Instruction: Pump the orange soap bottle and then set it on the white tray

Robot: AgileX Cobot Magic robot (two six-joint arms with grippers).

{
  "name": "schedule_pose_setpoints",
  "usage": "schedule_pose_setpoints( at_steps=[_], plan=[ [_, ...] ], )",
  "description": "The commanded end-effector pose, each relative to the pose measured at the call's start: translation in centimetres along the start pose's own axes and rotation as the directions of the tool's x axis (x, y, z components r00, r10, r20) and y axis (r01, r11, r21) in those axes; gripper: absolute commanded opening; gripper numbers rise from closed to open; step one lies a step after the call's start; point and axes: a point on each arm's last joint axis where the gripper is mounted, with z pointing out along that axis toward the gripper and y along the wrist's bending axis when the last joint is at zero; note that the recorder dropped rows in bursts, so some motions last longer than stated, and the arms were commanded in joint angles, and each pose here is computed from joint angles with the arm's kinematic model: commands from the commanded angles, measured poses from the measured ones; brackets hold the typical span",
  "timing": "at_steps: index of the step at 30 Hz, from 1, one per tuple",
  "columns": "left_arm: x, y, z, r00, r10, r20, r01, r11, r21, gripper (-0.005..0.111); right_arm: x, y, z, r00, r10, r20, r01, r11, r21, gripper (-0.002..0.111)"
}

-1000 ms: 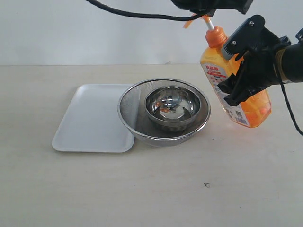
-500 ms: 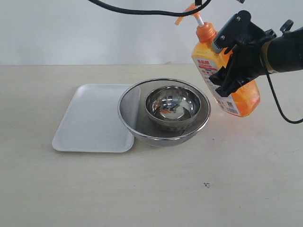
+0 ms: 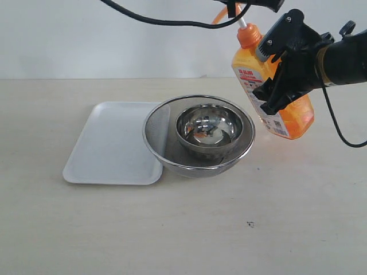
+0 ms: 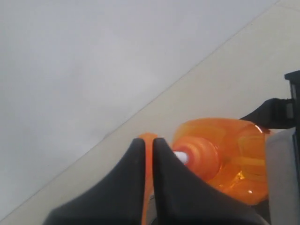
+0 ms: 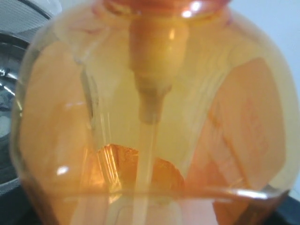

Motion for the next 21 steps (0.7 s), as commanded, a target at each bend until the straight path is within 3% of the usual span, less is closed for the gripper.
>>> schedule_pose_setpoints(
  at_steps=[1,15,17,21],
  plan=[
    [0.3,0.3,-0.1,0.999,-0.008,-0.031,0.007,1.0,-0.019,0.005,-0.7,-0.7,-0.5,1.0,-0.001,0.016,0.0,0.999,0.036,0.0],
    [0.3,0.5,-0.2,0.998,0.048,-0.039,-0.05,0.998,-0.037,0.005,-0.7,-0.6,-0.5,1.0,0.014,0.024,-0.014,1.0,0.022,0.0],
    [0.2,0.6,-0.4,0.996,0.082,-0.037,-0.083,0.996,-0.03,0.005,-0.7,-0.6,-0.5,1.0,0.014,0.024,-0.014,1.0,0.022,0.0],
    [-0.4,1.0,-1.5,0.999,0.049,-0.013,-0.048,0.998,0.042,0.005,-0.7,-0.6,-0.5,1.0,0.016,0.025,-0.017,1.0,0.022,0.0]
  ],
)
